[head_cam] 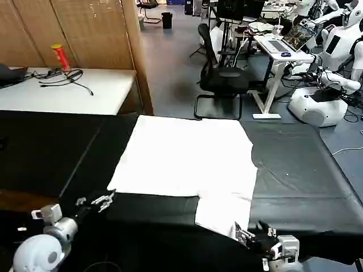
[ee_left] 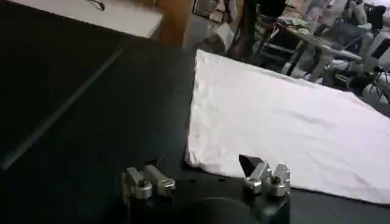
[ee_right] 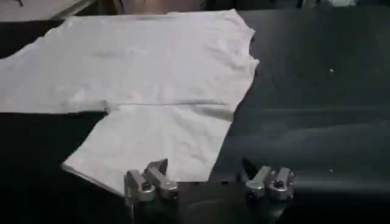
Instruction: Fold and organize the clothes.
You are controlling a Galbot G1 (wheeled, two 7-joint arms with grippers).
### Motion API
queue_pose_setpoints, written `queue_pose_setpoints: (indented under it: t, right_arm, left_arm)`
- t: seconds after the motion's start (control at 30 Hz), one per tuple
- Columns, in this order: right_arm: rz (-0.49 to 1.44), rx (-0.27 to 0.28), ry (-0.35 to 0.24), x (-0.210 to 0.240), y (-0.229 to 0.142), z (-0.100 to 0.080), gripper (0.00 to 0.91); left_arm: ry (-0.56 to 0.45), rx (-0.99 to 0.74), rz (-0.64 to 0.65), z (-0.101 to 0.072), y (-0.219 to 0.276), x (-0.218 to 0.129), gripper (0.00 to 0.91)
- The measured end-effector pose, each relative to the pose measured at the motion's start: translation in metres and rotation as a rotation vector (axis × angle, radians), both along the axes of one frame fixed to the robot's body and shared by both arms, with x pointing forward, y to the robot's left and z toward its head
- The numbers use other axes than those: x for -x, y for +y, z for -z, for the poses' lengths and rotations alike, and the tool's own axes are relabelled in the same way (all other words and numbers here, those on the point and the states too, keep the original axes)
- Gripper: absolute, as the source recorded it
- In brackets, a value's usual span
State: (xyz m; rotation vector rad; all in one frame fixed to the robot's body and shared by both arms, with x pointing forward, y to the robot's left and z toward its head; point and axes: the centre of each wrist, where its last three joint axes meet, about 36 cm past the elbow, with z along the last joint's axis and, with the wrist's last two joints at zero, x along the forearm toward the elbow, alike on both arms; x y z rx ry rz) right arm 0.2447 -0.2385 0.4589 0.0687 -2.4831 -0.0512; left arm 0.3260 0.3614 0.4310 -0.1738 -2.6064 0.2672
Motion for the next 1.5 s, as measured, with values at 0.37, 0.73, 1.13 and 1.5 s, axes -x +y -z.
queue_pose_setpoints:
  t: [0.37,0.73,1.13,1.5]
  right_arm:
    - [0.003,0.014,0.016,-0.004,0.015,0.014,0.780]
    - [0.019,0.020,0.043,0.001,0.022,0.021,0.078]
    - [0.056,0.065,0.054,0.025,0.012,-0.014,0.049]
    - [0.041,-0.049,-0.189,0.003,-0.011,-0.024,0.059]
  left_arm:
    - [-0.003,-0.001,-0.014,0.014,-0.003,-0.015,0.536]
    - [0.029,-0.007,-0.042,0.036,0.001,-0.016,0.000]
    - [0.003,-0.002,-0.028,0.011,-0.018,0.007,0.000]
    - [-0.119,0.023,-0.033,-0.020,-0.042,0.026,0.000]
